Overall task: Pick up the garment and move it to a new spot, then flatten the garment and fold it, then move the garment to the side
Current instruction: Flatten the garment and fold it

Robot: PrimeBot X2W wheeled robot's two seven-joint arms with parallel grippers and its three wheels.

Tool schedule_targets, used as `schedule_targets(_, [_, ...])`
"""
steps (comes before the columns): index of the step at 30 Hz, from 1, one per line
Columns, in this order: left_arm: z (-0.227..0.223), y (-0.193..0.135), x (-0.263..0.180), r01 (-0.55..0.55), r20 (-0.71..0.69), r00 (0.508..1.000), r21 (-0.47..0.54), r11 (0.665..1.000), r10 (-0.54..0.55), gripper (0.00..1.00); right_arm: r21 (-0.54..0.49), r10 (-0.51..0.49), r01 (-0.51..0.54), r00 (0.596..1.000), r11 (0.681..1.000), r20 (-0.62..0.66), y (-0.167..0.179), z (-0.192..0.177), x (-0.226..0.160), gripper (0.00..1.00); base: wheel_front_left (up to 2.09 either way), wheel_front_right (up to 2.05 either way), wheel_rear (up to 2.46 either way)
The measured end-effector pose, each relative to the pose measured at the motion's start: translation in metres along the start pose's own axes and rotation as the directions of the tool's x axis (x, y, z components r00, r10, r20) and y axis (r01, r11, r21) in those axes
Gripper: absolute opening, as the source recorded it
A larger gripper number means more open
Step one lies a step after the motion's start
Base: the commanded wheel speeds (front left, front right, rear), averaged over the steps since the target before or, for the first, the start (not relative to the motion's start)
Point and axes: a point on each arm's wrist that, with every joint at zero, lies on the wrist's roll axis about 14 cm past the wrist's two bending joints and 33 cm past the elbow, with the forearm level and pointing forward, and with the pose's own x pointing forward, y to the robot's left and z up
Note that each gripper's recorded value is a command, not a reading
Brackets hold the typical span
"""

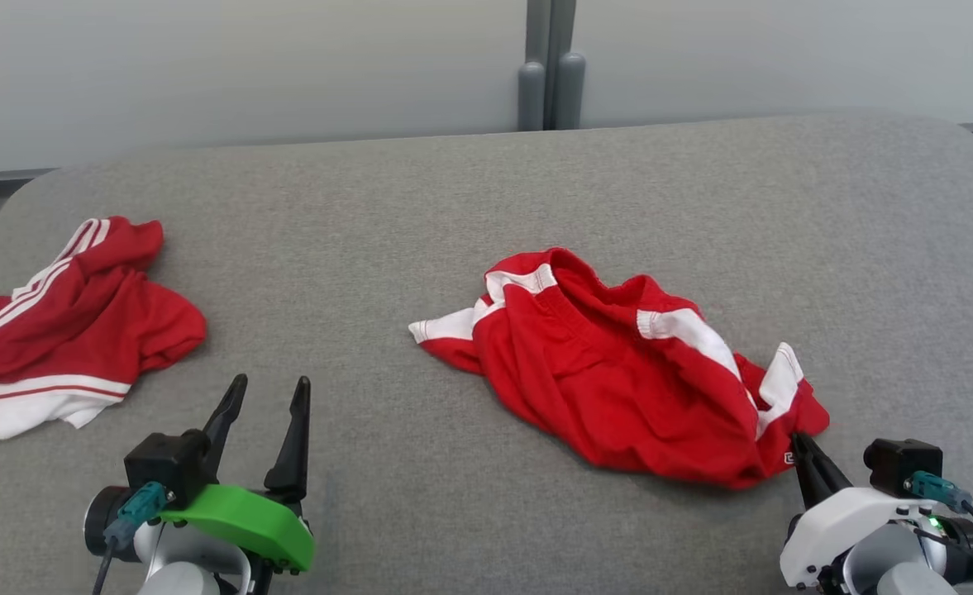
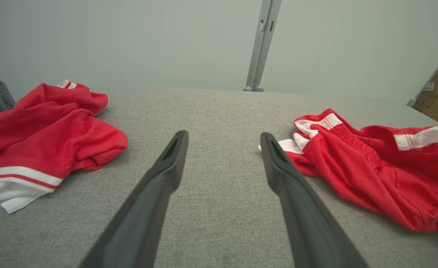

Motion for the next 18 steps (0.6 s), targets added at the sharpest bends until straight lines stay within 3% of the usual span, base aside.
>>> schedule_targets(6, [-0.01, -0.023, 0.011, 0.076, -0.027, 0.997, 0.012, 0.997, -0.076, 1.0, 0.023, -0.14, 0.139, 0.99, 0.99, 0.025, -0.037, -0.004, -0.015, 0.0, 0.0, 0.0, 0.0])
schedule_targets(10, [-0.015, -0.035, 0.018, 0.117, -0.042, 0.992, 0.01, 0.993, -0.116, 1.0, 0.031, -0.267, 0.265, 0.96, 0.964, 0.088, -0.073, 0.008, -0.026, 0.0, 0.0, 0.0, 0.0])
schedule_targets(15, [-0.024, -0.043, 0.024, 0.146, -0.065, 0.987, 0.001, 0.989, -0.146, 1.0, 0.033, -0.325, 0.324, 0.934, 0.946, 0.146, -0.091, 0.025, -0.029, 0.01, 0.0, 0.0, 0.0])
schedule_targets(18, [-0.031, -0.052, 0.025, 0.174, -0.09, 0.981, 0.0, 0.985, -0.173, 1.0, 0.017, -0.347, 0.347, 0.929, 0.938, 0.131, -0.097, 0.02, -0.031, 0.51, 0.0, 0.0, 0.0])
